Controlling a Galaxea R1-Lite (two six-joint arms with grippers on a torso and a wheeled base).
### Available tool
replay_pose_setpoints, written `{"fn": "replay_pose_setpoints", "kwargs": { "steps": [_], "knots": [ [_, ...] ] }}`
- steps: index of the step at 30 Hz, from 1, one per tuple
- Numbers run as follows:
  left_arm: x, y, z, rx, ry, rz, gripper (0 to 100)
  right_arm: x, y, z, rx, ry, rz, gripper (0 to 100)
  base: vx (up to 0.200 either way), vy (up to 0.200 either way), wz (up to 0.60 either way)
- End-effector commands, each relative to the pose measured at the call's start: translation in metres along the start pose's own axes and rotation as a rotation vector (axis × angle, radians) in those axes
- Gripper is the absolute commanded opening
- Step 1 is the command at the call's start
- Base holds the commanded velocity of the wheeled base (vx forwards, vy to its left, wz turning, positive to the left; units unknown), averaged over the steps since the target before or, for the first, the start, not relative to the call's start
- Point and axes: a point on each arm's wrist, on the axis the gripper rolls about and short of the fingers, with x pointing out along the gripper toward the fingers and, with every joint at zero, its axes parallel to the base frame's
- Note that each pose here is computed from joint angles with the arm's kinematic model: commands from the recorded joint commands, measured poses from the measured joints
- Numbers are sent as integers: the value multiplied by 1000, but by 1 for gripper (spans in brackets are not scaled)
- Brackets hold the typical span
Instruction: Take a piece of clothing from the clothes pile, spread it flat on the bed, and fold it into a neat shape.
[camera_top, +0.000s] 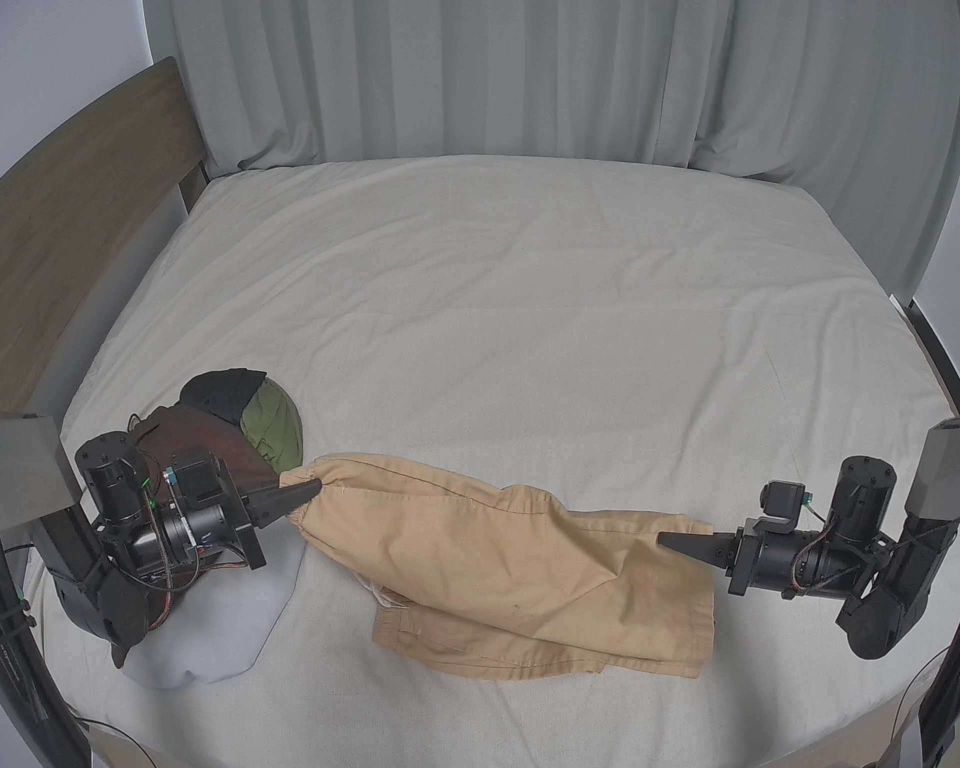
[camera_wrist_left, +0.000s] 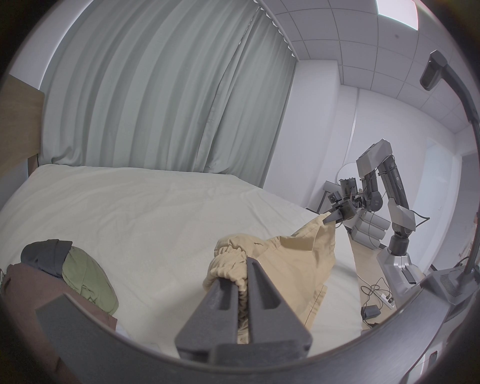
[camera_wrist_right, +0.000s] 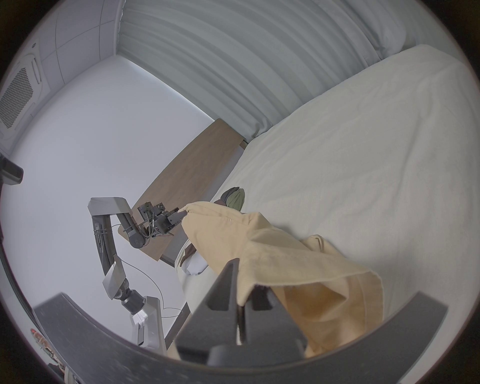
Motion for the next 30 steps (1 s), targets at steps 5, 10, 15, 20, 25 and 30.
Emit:
{"fn": "replay_pose_setpoints", "kwargs": {
  "steps": [5, 10, 15, 20, 25, 30],
  "knots": [
    [1, -2, 2, 5, -4, -8, 0, -1, 3, 3, -6, -11, 7, 0, 0, 0, 0],
    [-1, -4, 9, 8, -20, -6, 0, -2, 6, 8, -21, -26, 13, 0, 0, 0, 0],
    [-5, -9, 22, -45, -47, -8, 0, -3, 11, 17, -55, -57, 27, 0, 0, 0, 0],
    [-7, -8, 28, -40, -64, 1, 0, -5, 17, 26, -82, -91, 40, 0, 0, 0, 0],
    [-13, -7, 35, -45, -82, 15, 0, -4, 18, 32, -98, -119, 28, 0, 0, 0, 0],
    [-18, -13, 47, -87, -109, 12, 0, -3, 19, 34, -104, -128, 26, 0, 0, 0, 0]
  ]
}}
